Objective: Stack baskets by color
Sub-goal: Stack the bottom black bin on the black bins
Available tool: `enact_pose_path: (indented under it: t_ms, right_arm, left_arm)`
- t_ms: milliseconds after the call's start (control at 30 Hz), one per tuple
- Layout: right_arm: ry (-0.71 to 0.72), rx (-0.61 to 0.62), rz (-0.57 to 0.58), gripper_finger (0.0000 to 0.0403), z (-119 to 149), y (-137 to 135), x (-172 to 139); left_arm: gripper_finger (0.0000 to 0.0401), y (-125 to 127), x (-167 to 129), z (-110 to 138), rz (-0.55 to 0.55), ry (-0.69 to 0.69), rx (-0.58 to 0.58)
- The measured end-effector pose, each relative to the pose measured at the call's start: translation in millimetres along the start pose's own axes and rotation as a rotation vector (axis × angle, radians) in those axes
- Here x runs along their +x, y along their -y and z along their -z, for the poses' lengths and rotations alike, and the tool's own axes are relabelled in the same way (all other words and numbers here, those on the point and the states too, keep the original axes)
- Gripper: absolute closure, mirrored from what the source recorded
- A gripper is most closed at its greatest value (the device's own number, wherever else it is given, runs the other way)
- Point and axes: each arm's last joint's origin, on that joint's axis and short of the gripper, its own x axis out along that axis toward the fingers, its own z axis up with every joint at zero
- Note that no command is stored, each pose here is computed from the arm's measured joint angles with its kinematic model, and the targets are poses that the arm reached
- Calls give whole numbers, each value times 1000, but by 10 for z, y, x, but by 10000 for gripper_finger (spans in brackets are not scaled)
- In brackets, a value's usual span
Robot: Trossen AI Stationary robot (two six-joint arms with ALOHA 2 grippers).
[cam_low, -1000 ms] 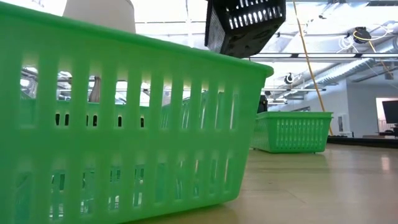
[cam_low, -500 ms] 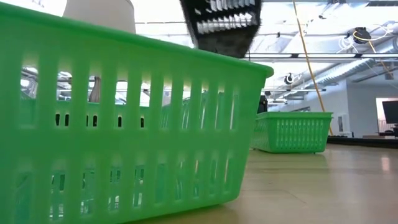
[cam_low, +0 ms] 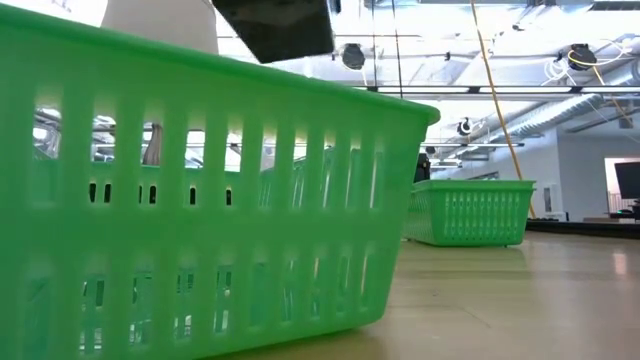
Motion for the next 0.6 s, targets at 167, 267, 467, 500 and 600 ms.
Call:
enact_pose_path:
  t_ms: [167, 267, 467, 500, 600]
  right_arm:
    - [0, -4, -7, 231, 3, -17, -14]
    - [-2, -3, -5, 231, 5, -14, -10]
    - [-8, -10, -5, 232, 14, -14, -11]
    - [-9, -9, -5, 232, 14, -14, -10]
    - [-12, -13, -5, 232, 18, -13, -10]
  left_arm:
    - [381, 40, -67, 124, -2, -38, -12]
    - [390, 87, -81, 228, -2, -75, 9]
    - [380, 116, -42, 414, -11, -94, -36]
    - [378, 101, -47, 461, -17, -95, -49]
    - [385, 64, -69, 633, -28, -111, -88]
